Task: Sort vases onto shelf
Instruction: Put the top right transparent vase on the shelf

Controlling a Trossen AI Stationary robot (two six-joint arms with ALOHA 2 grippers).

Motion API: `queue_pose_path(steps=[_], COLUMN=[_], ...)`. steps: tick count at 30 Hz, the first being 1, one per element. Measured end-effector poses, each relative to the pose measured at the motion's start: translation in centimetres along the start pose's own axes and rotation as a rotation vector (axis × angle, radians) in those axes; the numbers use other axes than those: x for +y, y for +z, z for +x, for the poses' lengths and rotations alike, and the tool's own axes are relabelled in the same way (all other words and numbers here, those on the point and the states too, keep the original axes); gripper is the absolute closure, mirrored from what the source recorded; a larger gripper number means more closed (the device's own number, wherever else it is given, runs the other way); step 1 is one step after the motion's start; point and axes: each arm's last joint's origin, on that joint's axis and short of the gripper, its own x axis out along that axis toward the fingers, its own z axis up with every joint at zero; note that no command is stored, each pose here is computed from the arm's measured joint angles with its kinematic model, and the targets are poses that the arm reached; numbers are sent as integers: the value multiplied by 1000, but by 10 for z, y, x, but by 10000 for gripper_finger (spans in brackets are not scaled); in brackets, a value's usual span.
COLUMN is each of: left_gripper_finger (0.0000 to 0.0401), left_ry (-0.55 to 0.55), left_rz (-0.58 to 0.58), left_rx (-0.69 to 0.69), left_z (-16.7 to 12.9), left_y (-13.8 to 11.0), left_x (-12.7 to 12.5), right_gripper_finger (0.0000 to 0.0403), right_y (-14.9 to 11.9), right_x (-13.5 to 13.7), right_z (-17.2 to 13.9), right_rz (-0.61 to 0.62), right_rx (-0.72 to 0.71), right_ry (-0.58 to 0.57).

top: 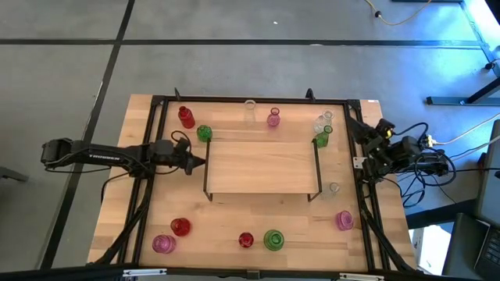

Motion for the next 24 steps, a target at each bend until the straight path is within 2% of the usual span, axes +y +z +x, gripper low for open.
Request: queue_pose_path(steps=[9, 14, 19, 24], left_gripper_finger=[401, 401, 401, 401], left_ry=[109, 87, -75, -346], left_rz=[-102, -82, 9, 38], left_rx=[-247, -420, -613, -874], left_z=[-6, -16, -35, -63], left_y=[10, 26, 47, 66], left_x=[0, -14, -38, -62], right_gripper_finger=[403, 403, 403, 403], right_y=[0, 0, 4, 10], right_x=[0, -1, -1, 2], right_z=[0, 0, 0, -1], right_rz=[-12, -21, -1, 6], right_rx=[3, -12, -81, -130], right_ry=[-2, -27, -88, -61])
